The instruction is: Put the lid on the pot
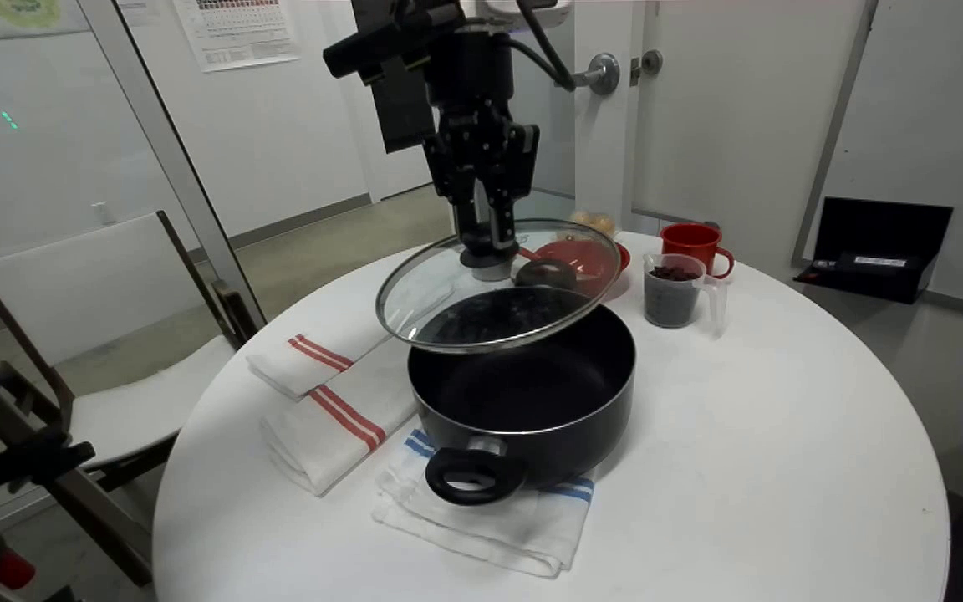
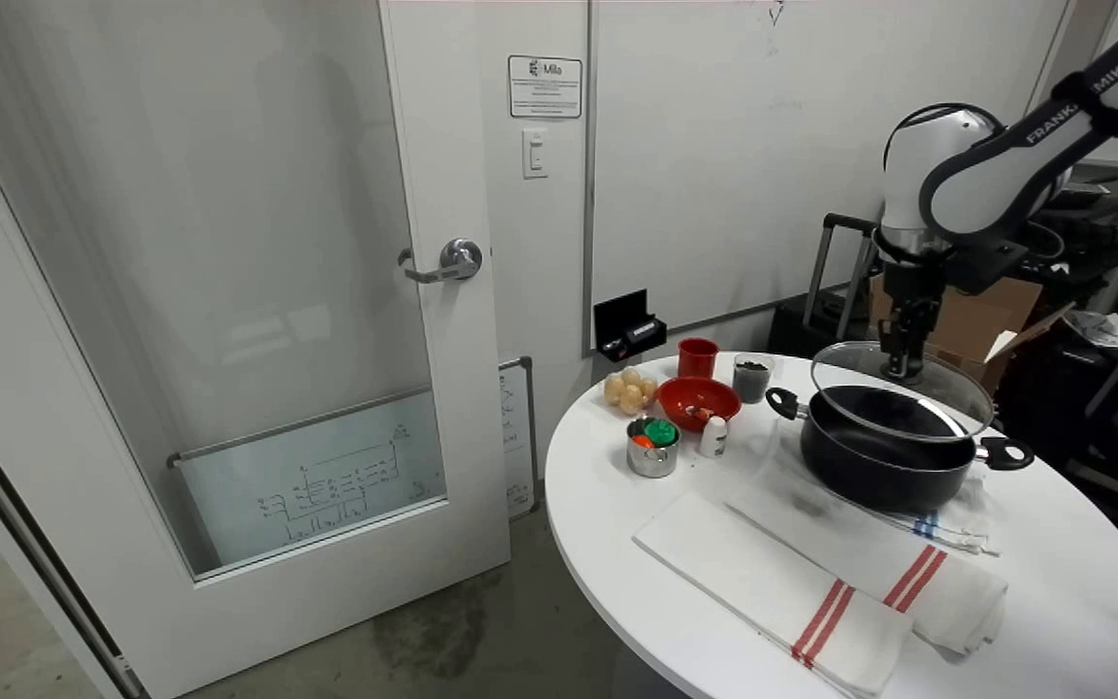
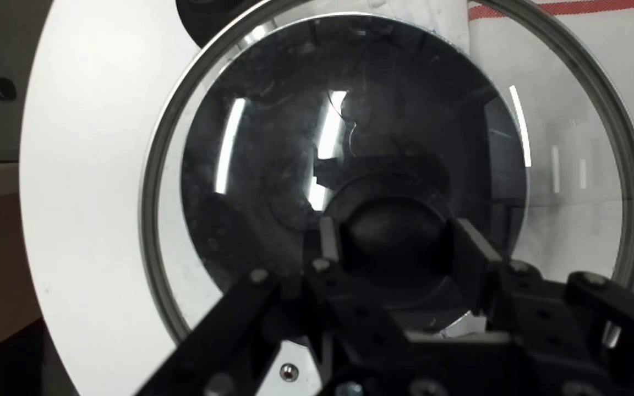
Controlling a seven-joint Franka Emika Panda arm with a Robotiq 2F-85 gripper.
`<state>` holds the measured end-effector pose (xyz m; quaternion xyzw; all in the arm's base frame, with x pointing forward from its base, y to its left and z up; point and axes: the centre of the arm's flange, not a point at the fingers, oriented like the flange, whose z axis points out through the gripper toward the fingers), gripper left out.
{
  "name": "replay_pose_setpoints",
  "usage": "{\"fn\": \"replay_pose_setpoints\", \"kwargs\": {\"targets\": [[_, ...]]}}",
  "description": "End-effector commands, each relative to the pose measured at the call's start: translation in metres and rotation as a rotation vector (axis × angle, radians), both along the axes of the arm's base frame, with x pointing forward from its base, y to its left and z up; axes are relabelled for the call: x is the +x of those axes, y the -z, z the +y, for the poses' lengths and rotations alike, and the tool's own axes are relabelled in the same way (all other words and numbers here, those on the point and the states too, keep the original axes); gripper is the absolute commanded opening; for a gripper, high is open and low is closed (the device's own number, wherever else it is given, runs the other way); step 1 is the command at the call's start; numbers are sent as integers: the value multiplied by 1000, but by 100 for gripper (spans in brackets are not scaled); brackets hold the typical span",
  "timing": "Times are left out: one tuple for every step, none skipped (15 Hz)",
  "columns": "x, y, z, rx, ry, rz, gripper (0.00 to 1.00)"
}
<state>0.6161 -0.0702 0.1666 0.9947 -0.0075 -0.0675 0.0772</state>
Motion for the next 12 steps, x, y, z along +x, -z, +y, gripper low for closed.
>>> {"fn": "replay_pose_setpoints", "kwargs": {"targets": [[9,7,-13,3,29,9,25],[10,11,-16,0,33,13,25],[11,14,-17,1,35,16,25],[12,18,-19,-2,36,21,25],[14,22,-20,-4,34,22,25],[15,24,-21,-4,36,25,25],[17,28,-21,-6,36,28,25],[19,30,-22,-7,36,29,25],[21,33,-22,-6,37,31,25],[23,35,-22,-5,37,31,25],[24,37,-22,-6,37,32,25],[25,40,-22,-5,38,33,25]]}}
